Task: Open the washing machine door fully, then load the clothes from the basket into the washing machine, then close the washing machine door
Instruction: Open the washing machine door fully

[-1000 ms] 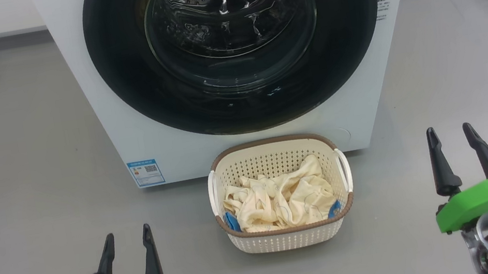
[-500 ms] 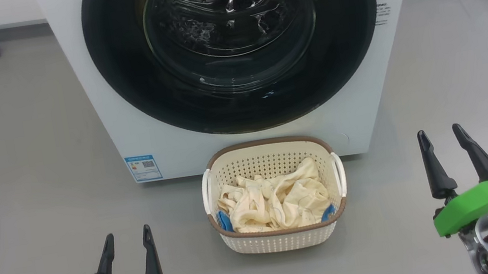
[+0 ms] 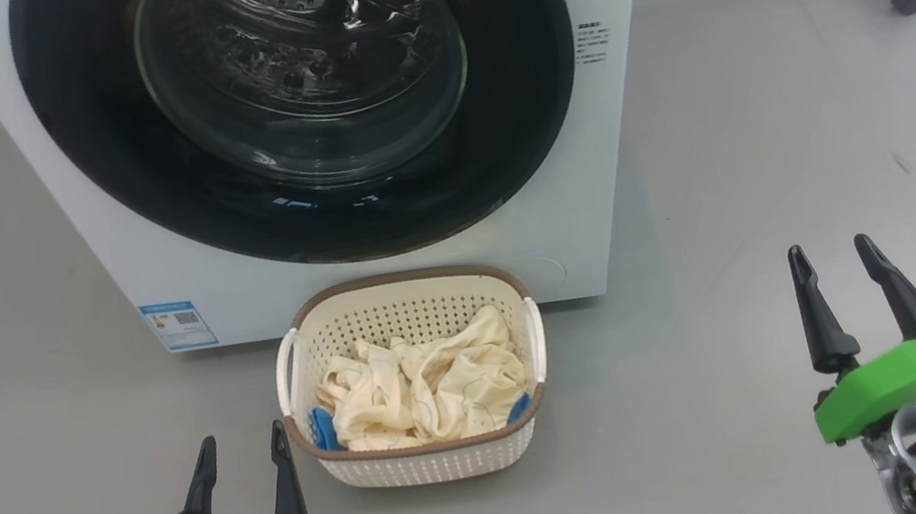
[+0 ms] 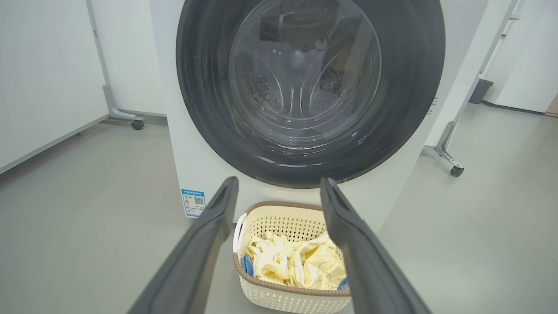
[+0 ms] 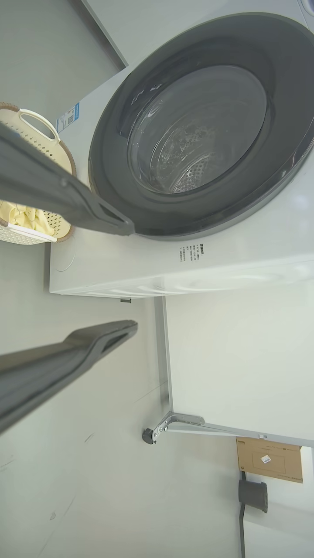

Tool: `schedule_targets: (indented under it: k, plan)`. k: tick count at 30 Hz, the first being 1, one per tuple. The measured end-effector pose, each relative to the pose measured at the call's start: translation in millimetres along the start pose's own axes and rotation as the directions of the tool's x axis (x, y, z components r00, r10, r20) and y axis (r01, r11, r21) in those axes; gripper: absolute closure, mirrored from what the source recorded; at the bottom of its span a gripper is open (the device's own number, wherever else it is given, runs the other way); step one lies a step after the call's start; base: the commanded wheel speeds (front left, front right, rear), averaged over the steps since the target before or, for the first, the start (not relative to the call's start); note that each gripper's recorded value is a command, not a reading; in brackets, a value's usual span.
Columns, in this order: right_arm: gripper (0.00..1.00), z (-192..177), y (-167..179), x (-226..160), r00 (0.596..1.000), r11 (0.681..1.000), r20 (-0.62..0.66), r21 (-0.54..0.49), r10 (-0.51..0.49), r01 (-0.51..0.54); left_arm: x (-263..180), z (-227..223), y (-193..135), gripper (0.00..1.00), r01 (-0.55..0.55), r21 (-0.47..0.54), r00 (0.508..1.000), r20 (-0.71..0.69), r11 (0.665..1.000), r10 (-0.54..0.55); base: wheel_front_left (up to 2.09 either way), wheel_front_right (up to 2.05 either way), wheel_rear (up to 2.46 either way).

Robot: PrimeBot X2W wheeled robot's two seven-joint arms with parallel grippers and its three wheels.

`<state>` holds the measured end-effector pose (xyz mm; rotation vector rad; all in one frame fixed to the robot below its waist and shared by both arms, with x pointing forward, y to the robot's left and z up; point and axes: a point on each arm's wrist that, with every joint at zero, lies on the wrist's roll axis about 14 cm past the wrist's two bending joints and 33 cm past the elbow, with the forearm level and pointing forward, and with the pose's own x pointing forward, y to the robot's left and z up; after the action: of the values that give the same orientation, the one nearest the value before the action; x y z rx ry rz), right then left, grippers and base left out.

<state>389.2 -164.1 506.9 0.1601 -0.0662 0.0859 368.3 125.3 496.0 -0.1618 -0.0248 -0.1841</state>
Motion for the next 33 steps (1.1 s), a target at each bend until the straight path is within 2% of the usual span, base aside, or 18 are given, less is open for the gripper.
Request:
schedule_targets:
  k: [6,14,33]
  plan:
    - [0.00,-0.8,-0.4,-0.2,1.000,1.000,-0.003,0.000,-0.001,0.001,2.2,9.4,4.1,0.00,-0.022,-0.029,0.999,0.031,0.999,0.023,1.18,1.23,-2.41]
    - [0.00,-0.9,-1.4,-0.1,1.000,1.000,-0.005,-0.009,0.003,-0.003,1.7,10.0,4.1,0.00,-0.027,-0.015,0.999,0.033,1.000,0.028,0.76,0.76,-1.52]
    - [0.00,1.7,2.7,0.0,1.000,1.000,0.002,-0.010,0.015,-0.015,-0.2,12.3,4.4,0.00,-0.028,-0.003,0.999,0.039,1.000,0.028,0.07,0.07,-0.13]
